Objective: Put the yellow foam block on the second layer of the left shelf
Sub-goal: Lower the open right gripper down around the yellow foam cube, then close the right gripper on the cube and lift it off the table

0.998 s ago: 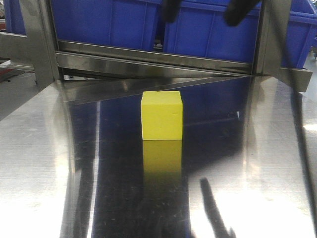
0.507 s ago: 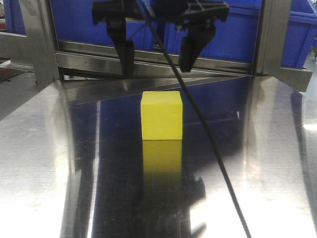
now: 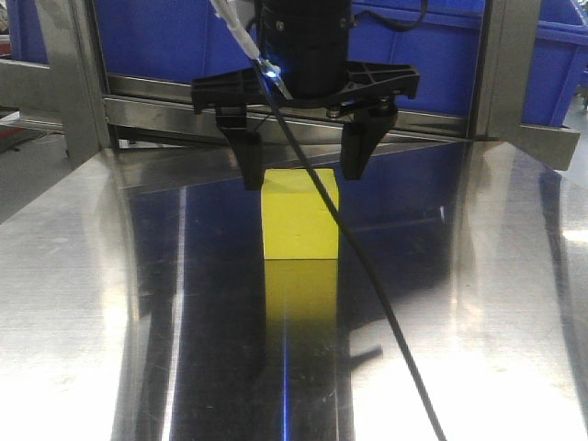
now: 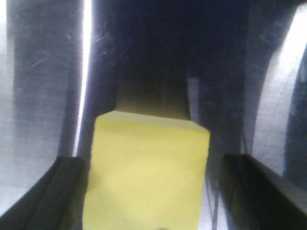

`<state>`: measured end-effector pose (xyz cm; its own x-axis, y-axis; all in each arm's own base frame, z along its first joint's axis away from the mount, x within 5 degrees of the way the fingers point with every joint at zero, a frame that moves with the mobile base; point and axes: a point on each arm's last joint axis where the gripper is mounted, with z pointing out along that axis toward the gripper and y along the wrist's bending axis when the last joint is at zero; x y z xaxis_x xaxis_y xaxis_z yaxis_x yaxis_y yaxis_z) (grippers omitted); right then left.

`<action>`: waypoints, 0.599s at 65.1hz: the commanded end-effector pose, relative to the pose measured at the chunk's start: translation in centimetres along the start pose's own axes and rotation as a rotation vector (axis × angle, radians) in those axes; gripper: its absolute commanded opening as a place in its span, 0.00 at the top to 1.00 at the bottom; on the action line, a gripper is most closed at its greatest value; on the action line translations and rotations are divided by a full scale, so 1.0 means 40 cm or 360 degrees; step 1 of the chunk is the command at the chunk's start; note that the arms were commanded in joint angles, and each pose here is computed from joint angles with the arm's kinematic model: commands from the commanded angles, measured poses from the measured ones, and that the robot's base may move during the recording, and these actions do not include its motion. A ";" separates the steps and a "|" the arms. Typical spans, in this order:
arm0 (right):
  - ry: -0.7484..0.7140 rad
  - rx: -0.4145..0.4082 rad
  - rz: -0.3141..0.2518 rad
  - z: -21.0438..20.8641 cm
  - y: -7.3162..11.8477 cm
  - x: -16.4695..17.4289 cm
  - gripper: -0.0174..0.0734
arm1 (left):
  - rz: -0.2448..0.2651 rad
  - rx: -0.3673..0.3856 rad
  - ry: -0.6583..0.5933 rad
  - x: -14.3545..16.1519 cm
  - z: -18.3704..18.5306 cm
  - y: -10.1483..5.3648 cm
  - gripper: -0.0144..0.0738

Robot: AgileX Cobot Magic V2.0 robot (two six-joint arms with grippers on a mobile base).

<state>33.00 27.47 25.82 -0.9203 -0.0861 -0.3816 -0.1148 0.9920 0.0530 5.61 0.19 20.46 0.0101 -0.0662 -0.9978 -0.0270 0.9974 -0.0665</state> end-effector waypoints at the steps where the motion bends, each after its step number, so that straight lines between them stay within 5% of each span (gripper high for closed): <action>1: -0.0161 -0.0059 0.0017 -0.051 -0.012 -0.030 0.11 | -0.0010 0.0034 -0.0083 0.004 0.004 -0.003 0.68; 23: -0.0105 -0.0085 0.0023 0.022 -0.002 -0.014 0.13 | -0.0010 0.0034 -0.0083 0.004 0.004 -0.003 0.68; 39: -0.0158 -0.0116 0.0044 -0.002 -0.013 -0.027 0.42 | -0.0010 0.0034 -0.0083 0.004 0.004 -0.003 0.68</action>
<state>33.87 27.81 21.98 -0.9297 -0.0806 -0.3594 -0.1107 0.9918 0.0639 5.61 0.19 20.46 0.0101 -0.0662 -0.9978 -0.0270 0.9974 -0.0665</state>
